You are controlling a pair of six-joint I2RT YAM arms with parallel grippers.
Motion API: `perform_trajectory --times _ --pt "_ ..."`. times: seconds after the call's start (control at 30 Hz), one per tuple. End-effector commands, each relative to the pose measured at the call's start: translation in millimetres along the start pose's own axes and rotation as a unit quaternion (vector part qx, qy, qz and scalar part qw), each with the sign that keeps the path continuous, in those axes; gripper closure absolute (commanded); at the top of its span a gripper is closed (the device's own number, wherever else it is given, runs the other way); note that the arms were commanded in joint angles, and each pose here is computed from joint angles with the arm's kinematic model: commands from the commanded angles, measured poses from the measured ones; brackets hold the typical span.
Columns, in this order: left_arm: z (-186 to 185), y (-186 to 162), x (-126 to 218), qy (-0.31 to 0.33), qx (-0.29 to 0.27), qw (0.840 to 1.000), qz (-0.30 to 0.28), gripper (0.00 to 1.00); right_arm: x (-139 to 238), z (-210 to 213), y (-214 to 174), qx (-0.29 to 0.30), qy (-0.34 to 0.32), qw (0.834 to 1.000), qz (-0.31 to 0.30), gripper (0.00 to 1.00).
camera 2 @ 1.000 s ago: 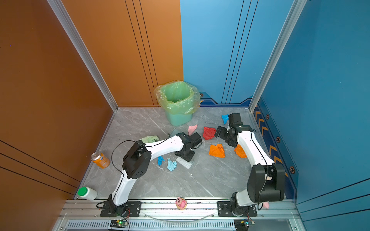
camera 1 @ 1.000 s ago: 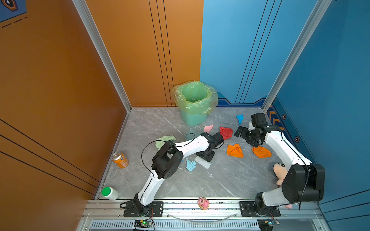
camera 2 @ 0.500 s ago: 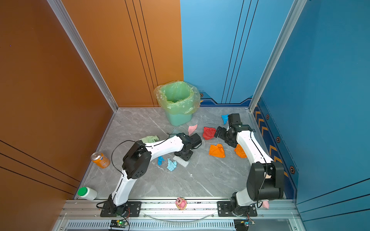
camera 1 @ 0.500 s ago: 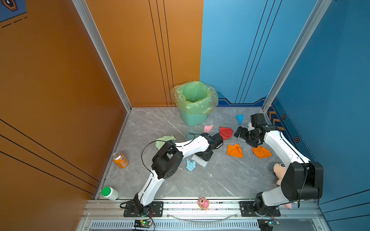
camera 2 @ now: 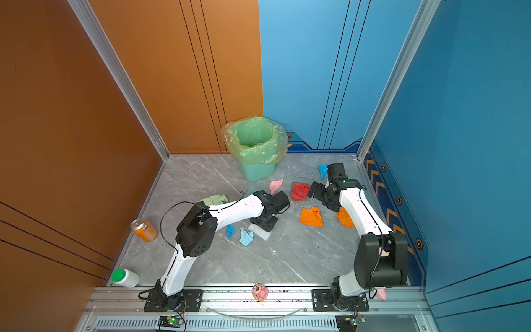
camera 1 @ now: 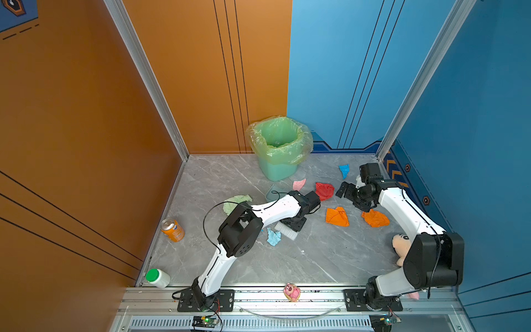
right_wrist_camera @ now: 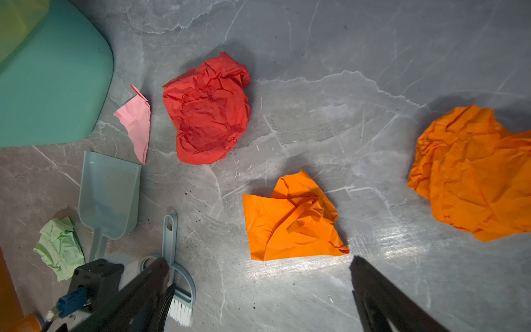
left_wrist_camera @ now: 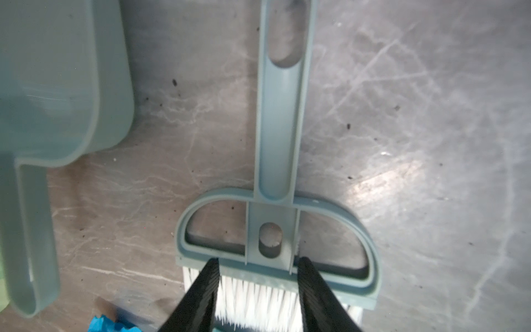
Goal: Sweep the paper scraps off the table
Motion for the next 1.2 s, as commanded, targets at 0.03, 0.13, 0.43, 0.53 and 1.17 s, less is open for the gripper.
perform_trajectory --times 0.03,0.13,0.43,0.53,1.17 --pt "-16.0 -2.9 -16.0 -0.044 0.0 0.999 0.021 0.53 -2.6 -3.2 -1.2 -0.006 -0.009 1.0 0.007 0.0" --pt "-17.9 -3.1 -20.0 -0.051 0.003 0.998 0.025 0.55 -1.8 -3.0 -1.2 -0.006 -0.008 1.0 0.007 0.0" --pt "-14.2 -5.3 -25.0 -0.051 0.012 0.998 0.03 0.56 -3.4 -3.3 -1.0 -0.006 -0.01 1.0 0.008 0.0" --pt "-12.7 -5.6 -25.5 -0.05 0.016 0.998 0.031 0.56 -4.4 -3.6 -1.1 -0.006 -0.011 1.0 0.009 0.0" --pt "1.7 -3.7 -6.8 -0.018 0.012 1.0 0.011 0.49 -8.3 -2.7 -1.7 -0.004 -0.012 1.0 0.015 0.0"
Point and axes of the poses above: each gripper's point midway between its finger pads, its own x axis back along the fingers, its own z axis along the line the jaws close on, y = z × x, the point moved 4 cm from there along x, back along the fingers, and after that the axes turned 12 degrees about -x, right-handed, at the moved point
